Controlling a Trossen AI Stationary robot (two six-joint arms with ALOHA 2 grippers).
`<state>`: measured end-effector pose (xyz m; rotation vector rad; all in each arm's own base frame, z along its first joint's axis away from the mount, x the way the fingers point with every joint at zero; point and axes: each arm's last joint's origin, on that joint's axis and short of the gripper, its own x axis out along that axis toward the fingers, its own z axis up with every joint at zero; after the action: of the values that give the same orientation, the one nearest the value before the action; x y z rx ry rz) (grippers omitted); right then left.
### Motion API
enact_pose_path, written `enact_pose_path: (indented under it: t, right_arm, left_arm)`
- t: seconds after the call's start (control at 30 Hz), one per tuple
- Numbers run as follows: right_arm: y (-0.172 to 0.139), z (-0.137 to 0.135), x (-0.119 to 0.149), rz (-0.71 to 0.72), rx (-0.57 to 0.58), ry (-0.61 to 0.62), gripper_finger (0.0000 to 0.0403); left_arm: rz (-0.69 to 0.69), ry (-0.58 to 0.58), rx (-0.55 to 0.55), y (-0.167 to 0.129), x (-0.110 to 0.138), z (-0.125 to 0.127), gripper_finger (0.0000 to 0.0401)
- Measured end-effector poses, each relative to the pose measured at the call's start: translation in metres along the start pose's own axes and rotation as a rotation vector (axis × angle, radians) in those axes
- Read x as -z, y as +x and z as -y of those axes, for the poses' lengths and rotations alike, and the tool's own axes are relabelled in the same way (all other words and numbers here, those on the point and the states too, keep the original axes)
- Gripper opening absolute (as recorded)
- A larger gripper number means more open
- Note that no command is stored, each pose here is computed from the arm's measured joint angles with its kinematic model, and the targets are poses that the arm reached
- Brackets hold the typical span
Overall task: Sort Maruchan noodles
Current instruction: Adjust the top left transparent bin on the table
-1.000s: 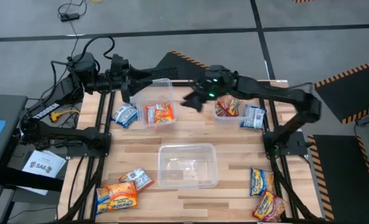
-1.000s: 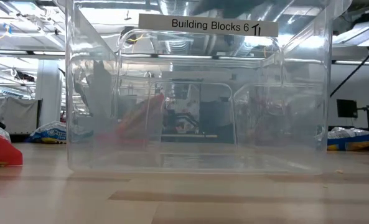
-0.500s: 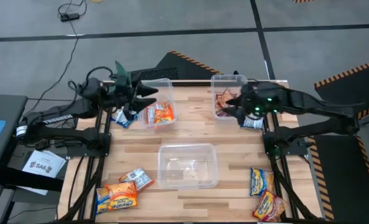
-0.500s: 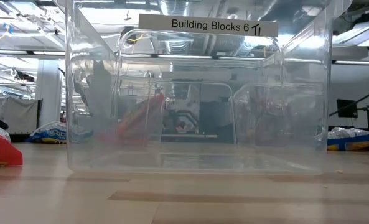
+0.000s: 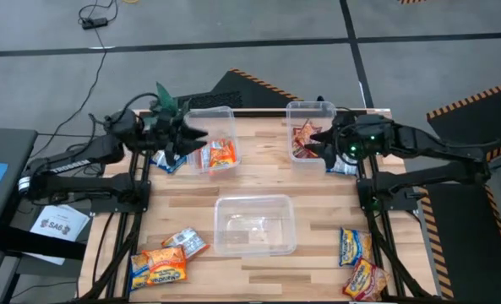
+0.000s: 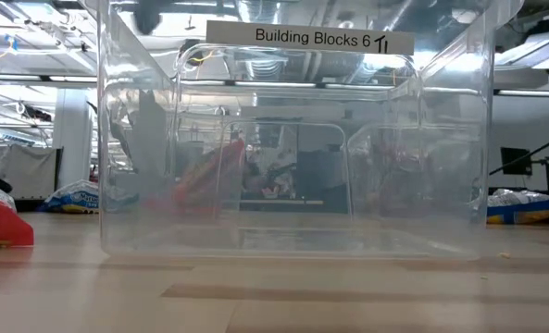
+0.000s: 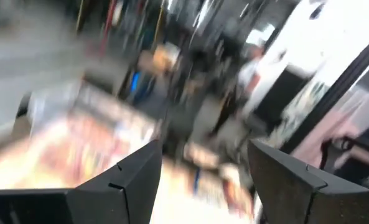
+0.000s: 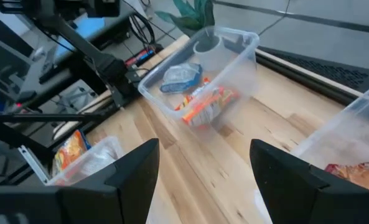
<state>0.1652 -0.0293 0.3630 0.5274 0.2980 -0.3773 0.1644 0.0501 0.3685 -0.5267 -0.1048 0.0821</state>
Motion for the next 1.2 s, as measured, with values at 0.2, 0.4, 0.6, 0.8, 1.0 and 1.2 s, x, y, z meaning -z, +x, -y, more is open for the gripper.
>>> enact_pose_path:
  t: [0.2, 0.4, 0.6, 0.8, 1.0, 1.2]
  right_arm:
    - [0.011, 0.000, 0.003, -0.042, 0.022, -0.007, 0.0273]
    - [0.022, 0.000, 0.006, -0.074, 0.040, -0.013, 0.0273]
    - [0.031, 0.000, 0.008, -0.101, 0.055, -0.018, 0.0273]
    - [0.035, -0.001, 0.010, -0.126, 0.042, -0.018, 0.0273]
    - [0.035, -0.001, 0.009, -0.122, 0.038, -0.009, 0.0273]
    - [0.035, -0.001, 0.009, -0.120, 0.038, 0.002, 0.0273]
  left_arm:
    - [-0.422, -0.209, -0.440, -0.042, 0.006, 0.006, 0.0222]
    - [-0.771, -0.291, -0.948, -0.070, 0.035, -0.009, 0.0222]
    - [-0.933, -0.125, -0.966, -0.054, 0.071, -0.041, 0.0222]
    - [-1.066, 0.007, -1.042, -0.050, 0.100, -0.077, 0.0222]
    - [-1.081, 0.181, -1.031, -0.045, 0.111, -0.091, 0.0222]
    - [-1.097, 0.174, -1.029, -0.044, 0.112, -0.092, 0.0222]
